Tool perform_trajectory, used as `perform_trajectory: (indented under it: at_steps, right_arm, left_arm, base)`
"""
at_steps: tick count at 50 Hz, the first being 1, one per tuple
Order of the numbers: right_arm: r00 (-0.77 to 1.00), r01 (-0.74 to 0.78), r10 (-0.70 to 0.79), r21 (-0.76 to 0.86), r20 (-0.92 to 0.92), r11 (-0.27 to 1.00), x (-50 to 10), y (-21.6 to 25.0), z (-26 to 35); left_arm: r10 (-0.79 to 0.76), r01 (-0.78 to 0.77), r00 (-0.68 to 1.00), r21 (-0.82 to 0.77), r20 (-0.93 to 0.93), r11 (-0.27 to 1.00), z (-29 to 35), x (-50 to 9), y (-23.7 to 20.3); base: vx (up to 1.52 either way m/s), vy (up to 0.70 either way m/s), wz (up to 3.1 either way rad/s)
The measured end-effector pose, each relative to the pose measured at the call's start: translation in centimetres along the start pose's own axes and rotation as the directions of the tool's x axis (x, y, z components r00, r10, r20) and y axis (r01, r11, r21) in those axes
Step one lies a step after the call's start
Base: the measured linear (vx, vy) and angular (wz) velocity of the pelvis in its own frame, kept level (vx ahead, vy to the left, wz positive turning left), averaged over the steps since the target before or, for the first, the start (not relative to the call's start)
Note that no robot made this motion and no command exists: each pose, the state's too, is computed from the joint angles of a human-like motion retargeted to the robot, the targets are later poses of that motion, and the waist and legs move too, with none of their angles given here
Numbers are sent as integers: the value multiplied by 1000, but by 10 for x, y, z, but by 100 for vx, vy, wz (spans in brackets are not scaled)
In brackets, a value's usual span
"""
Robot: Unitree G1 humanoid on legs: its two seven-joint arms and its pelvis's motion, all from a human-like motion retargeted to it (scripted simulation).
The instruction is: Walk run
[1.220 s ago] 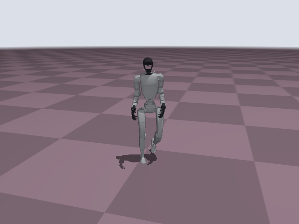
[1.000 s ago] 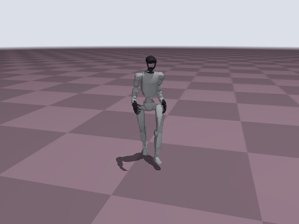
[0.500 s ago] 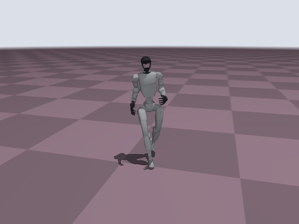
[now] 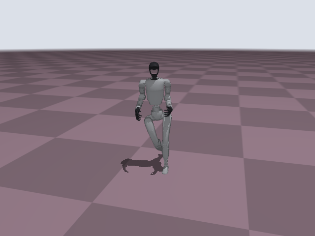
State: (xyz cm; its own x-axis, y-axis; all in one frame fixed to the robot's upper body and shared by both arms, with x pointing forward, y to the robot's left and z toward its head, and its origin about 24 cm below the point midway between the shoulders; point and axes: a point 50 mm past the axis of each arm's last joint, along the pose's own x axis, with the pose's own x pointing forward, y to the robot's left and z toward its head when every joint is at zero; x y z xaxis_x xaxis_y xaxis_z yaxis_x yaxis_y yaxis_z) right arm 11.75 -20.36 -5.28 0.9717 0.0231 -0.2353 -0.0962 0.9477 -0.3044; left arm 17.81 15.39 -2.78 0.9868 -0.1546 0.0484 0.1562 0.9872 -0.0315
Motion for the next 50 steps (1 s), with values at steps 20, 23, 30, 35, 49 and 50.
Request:
perform_trajectory:
  at_steps: [20,23,30,35,49,50]
  right_arm:
    - [949,297,-315,302,12,906,-2,21,17]
    - [896,290,-417,514,149,807,34,17,50]
    - [790,16,-486,779,374,626,62,1,103]
    - [795,3,-389,638,466,770,52,-19,104]
    - [974,-40,109,321,-198,946,-52,24,-34]
    - [967,-21,101,322,-233,946,-60,22,-39]
  left_arm:
    - [-309,280,927,155,211,947,55,59,-3]
    - [-317,316,948,88,2,945,6,23,-4]
    - [-14,-29,967,-162,-255,986,-45,-82,6]
    - [118,-140,956,-66,-268,988,-38,-99,24]
    - [-157,169,948,-21,276,985,55,57,9]
    - [-174,185,936,-8,307,983,63,63,5]
  base:
    - [122,-45,-29]
    - [141,-66,-61]
    - [123,-45,-176]
    - [137,-22,-186]
    - [140,-21,-40]
    - [136,-12,13]
